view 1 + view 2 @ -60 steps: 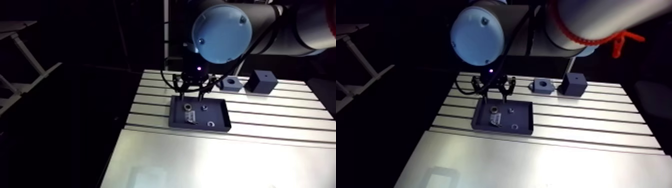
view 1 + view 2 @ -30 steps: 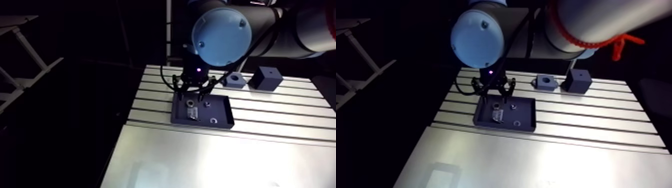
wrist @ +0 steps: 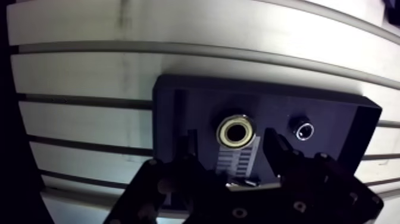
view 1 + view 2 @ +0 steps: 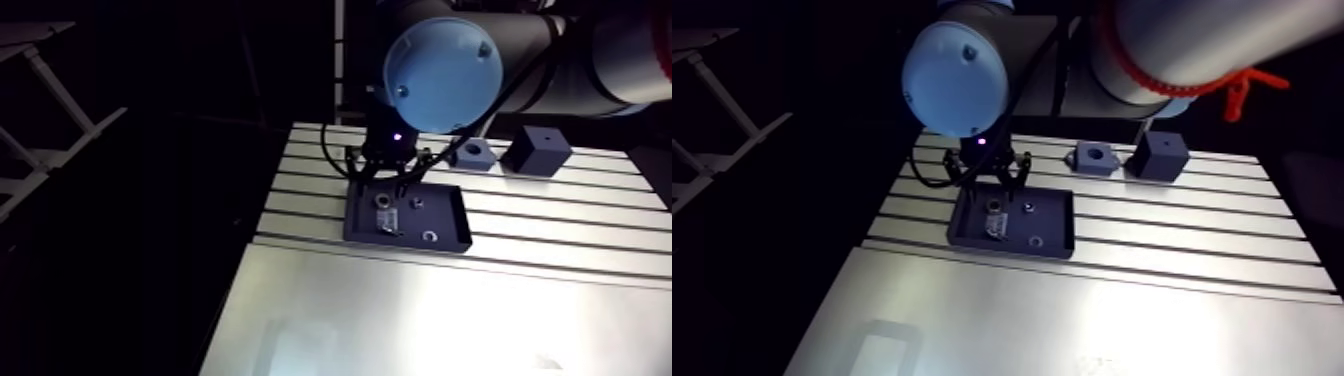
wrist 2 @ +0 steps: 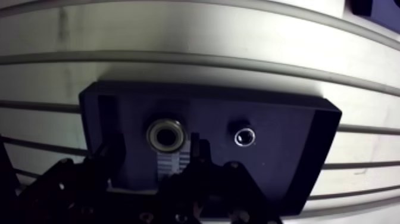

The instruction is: Pick up the bearing and press it into the housing until flush.

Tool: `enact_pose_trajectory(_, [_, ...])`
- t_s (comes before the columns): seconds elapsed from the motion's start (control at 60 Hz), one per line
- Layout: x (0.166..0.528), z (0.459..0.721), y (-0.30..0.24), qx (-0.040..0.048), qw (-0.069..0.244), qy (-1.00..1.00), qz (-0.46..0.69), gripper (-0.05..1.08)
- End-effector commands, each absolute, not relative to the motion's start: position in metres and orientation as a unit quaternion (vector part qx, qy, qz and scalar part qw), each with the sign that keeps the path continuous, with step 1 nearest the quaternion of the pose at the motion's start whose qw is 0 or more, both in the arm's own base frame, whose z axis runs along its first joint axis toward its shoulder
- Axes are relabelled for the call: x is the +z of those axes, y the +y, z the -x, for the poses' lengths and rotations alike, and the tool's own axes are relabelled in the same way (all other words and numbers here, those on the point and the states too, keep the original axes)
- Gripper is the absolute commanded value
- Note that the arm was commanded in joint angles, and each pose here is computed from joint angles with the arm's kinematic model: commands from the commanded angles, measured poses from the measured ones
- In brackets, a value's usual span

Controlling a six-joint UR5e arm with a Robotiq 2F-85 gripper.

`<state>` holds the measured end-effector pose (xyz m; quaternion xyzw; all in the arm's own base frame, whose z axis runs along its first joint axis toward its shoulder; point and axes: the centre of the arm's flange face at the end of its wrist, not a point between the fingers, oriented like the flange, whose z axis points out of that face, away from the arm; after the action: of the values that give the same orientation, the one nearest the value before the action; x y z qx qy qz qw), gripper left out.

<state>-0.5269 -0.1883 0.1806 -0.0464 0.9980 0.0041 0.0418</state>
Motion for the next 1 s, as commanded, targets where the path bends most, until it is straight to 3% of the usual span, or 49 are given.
enact_pose_trajectory(0.017, [0.1766, 0.5278, -0.1879, 0.0052, 0.045, 0.998, 0.046, 0.34])
enact_pose_trajectory(1.0, [0.1712, 0.5277, -0.1875, 0.0076, 0.046, 0.998, 0.047, 0.4])
